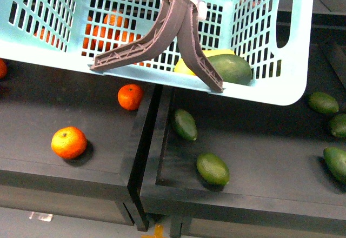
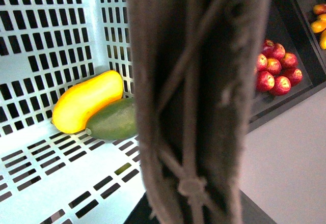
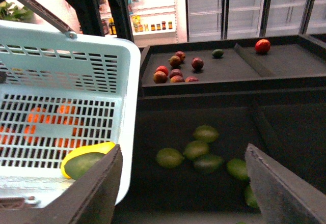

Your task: Pick mango and avocado into basket

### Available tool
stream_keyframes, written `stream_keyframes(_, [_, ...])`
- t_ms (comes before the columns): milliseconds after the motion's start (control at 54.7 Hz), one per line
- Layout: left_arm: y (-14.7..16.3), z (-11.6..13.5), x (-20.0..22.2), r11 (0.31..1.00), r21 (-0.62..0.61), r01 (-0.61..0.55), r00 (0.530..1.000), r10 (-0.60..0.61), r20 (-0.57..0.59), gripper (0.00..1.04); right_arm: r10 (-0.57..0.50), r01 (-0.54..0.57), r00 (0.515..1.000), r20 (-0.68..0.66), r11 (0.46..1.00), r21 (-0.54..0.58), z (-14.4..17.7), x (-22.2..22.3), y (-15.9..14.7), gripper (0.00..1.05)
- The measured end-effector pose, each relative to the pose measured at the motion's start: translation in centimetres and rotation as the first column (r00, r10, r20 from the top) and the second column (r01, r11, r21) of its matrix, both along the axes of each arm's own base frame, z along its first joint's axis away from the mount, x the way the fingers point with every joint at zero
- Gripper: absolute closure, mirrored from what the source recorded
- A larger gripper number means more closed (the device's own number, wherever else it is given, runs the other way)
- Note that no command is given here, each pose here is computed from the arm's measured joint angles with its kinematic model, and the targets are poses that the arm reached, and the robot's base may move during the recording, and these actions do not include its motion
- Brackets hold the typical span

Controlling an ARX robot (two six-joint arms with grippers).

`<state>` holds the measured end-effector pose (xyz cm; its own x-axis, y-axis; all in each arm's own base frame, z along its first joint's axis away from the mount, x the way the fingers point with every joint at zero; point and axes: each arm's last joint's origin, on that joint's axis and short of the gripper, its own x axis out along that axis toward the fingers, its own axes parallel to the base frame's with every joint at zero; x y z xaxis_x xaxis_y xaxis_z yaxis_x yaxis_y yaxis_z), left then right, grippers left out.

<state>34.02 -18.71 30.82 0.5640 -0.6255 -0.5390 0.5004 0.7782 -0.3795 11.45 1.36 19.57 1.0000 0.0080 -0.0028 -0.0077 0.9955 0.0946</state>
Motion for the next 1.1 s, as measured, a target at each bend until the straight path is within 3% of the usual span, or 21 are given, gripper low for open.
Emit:
stream_keyframes(165, [0.0,0.0,0.0,1.000,0.000,0.000,1.000,0.000,-0.001,0.98,0.023,-0.023,1.000,0.000,0.997,-0.071,-0.8,-0.3,-0.9,0.59])
stream_keyframes(238, [0.0,0.0,0.0,1.000,-0.001,0.001,1.000,-0.001,-0.001,0.98,-0.010,0.010,1.000,0.002,0.997,-0.080,-1.1,-0.4,-1.3,0.75])
stream_keyframes(420, [0.0,0.0,0.0,1.000,-0.001,0.001,1.000,-0.001,-0.001,0.98,-0.007,0.007,1.000,0.006,0.996,-0.089,-1.5,-0.7,-1.3,1.03])
stream_keyframes(1097, [0.0,0.0,0.0,1.000,0.000,0.001,1.000,-0.001,-0.001,0.98,-0.004,0.005,1.000,0.003,0.996,-0.092,-3.1,-1.7,-1.3,1.02])
